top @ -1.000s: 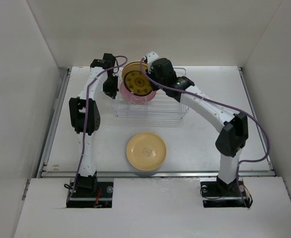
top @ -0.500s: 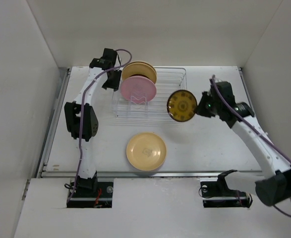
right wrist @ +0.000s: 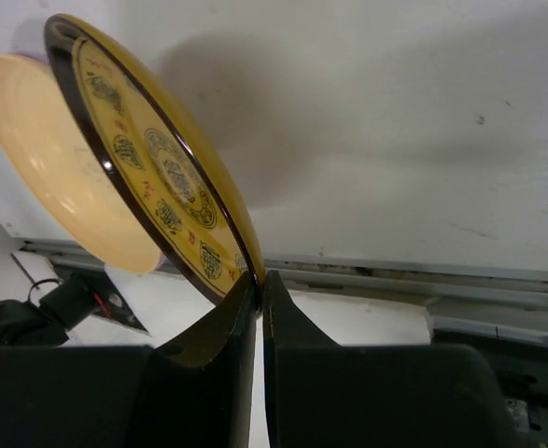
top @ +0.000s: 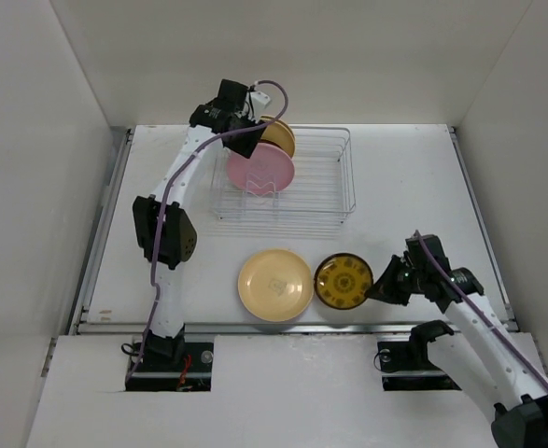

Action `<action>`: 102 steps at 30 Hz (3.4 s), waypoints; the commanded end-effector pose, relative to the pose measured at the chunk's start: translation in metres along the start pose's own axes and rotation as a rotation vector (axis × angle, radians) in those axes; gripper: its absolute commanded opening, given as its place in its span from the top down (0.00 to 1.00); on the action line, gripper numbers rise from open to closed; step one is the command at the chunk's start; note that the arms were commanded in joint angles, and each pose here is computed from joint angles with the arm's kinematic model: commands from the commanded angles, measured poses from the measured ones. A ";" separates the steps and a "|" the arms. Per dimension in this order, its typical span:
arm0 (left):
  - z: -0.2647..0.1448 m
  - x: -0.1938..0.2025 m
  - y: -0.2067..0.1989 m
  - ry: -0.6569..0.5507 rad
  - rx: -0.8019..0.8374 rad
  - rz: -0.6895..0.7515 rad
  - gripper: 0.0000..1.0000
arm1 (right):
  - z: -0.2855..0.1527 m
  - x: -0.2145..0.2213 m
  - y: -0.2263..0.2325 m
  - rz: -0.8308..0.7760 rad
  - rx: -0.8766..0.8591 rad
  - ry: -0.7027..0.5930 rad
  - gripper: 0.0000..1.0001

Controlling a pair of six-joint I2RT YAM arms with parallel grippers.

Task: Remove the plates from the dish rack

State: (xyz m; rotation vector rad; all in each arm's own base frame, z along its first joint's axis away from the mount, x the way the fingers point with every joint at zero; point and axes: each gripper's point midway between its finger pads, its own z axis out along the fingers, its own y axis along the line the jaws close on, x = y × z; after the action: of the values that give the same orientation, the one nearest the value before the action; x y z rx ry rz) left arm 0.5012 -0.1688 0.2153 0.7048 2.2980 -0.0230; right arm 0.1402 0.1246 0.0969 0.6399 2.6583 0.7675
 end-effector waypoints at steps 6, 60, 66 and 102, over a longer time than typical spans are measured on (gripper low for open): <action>0.020 -0.002 -0.018 0.014 0.033 0.080 0.46 | 0.039 -0.004 -0.017 0.117 0.063 0.024 1.00; -0.052 -0.025 0.014 -0.119 -0.110 0.107 1.00 | 0.109 -0.364 0.118 -0.358 0.461 -0.565 0.91; -0.058 -0.036 0.030 -0.163 -0.191 -0.001 1.00 | 0.116 -0.337 0.093 -0.321 0.450 -0.542 1.00; -0.162 0.213 -0.168 0.769 0.748 0.342 1.00 | 0.107 -0.285 0.123 -0.649 0.389 -0.519 1.00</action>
State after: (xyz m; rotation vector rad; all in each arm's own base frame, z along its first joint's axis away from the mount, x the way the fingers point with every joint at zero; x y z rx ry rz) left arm 0.2424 -0.1985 0.1487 1.5765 2.6870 -0.4715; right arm 0.4763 0.1103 0.1098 0.0577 2.3266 -0.1131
